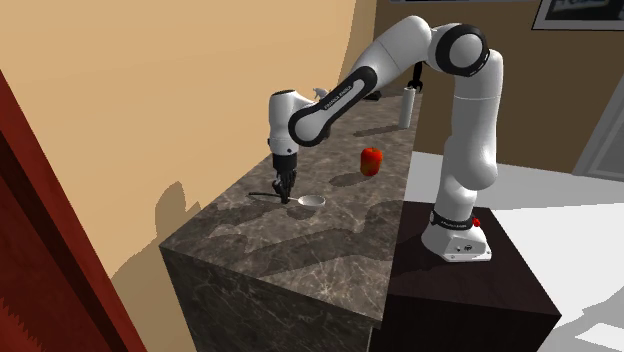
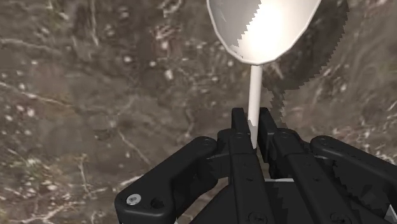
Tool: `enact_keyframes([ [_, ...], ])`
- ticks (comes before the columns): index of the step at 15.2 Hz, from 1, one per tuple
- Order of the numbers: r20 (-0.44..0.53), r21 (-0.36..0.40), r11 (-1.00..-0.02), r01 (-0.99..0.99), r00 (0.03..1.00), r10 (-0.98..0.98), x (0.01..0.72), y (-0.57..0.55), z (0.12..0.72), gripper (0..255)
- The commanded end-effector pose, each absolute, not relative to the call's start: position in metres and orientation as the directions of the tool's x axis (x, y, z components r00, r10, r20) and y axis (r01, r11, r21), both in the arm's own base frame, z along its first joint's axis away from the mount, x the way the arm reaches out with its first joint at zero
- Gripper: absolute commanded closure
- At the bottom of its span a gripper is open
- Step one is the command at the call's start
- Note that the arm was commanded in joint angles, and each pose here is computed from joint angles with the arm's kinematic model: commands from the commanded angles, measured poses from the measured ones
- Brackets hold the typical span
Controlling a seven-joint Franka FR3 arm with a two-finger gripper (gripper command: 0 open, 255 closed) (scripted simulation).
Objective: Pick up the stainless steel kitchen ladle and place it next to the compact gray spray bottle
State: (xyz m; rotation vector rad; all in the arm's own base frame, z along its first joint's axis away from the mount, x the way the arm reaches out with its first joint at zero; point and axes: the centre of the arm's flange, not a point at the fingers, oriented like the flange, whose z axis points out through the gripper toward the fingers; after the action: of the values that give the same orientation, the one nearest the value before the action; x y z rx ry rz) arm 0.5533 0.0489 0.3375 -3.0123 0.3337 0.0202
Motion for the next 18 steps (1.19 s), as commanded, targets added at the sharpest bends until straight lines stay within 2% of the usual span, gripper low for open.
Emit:
enact_keyframes([
  [1, -0.025, -0.108, -0.97, -0.219, 0.976, -0.218, 0.553, 0.049, 0.337, 255],
  [5, -0.025, -0.108, -0.97, -0.219, 0.976, -0.218, 0.553, 0.049, 0.337, 255],
  [18, -0.025, -0.108, -0.97, -0.219, 0.976, -0.218, 0.553, 0.049, 0.406, 255],
])
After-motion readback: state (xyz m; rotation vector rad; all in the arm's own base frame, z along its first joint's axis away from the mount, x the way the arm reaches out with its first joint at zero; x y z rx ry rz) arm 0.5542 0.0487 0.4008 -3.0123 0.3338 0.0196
